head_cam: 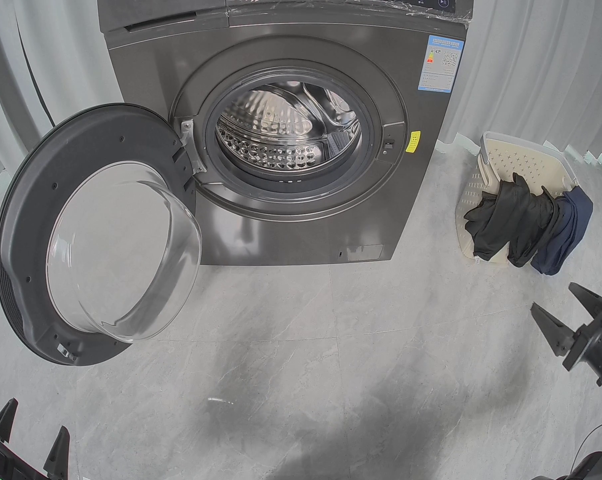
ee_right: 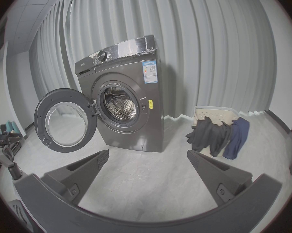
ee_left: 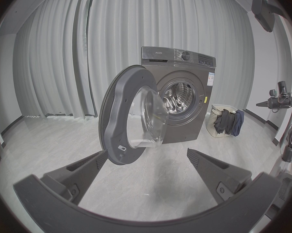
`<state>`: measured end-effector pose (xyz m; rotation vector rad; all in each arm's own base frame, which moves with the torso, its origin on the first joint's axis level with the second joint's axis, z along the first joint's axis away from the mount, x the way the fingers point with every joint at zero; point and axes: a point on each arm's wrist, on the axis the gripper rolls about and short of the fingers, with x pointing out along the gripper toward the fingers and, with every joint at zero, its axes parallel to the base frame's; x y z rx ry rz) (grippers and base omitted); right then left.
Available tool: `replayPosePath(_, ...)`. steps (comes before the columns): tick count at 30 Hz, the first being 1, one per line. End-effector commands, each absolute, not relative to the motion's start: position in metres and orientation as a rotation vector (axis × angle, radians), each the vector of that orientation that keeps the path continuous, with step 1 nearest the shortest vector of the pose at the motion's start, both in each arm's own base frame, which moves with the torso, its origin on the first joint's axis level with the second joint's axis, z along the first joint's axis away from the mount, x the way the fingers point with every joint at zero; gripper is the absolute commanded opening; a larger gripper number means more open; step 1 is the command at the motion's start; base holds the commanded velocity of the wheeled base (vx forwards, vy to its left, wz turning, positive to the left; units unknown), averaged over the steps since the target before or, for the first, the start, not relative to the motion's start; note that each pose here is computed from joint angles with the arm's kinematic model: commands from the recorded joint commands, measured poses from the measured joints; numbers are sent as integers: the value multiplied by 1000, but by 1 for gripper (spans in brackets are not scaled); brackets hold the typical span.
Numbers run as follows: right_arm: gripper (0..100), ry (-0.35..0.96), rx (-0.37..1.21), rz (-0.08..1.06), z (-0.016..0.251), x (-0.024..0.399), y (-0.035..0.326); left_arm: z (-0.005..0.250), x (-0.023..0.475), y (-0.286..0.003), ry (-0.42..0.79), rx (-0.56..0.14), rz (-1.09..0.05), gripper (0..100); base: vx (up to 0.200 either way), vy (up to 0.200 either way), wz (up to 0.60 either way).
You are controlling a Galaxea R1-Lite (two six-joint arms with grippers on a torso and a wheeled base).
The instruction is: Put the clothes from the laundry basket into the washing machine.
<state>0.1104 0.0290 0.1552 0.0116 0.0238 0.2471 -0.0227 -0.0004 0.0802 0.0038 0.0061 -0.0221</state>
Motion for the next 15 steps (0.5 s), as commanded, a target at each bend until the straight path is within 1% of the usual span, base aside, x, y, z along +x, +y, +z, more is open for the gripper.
replayPosePath(1, 100, -125, 15, 181, 154, 64, 12, 75, -23, 0, 5, 8, -23, 100, 0, 0, 0)
replayPosePath(4, 100, -101, 8, 178, 150, 57, 10, 75, -23, 0, 6, 11, -22, 100, 0, 0, 0)
replayPosePath(5, 100, -91, -1, 176, 145, 47, 8, 75, -23, 0, 6, 11, -22, 100, 0, 0, 0)
replayPosePath(10, 100, -81, 4, 173, 139, 36, 6, 75, -23, 0, 6, 6, -21, 100, 0, 0, 0)
replayPosePath(15, 100, -133, 7, 124, 137, 22, 3, 75, -23, 0, 6, 3, -23, 100, 0, 0, 0)
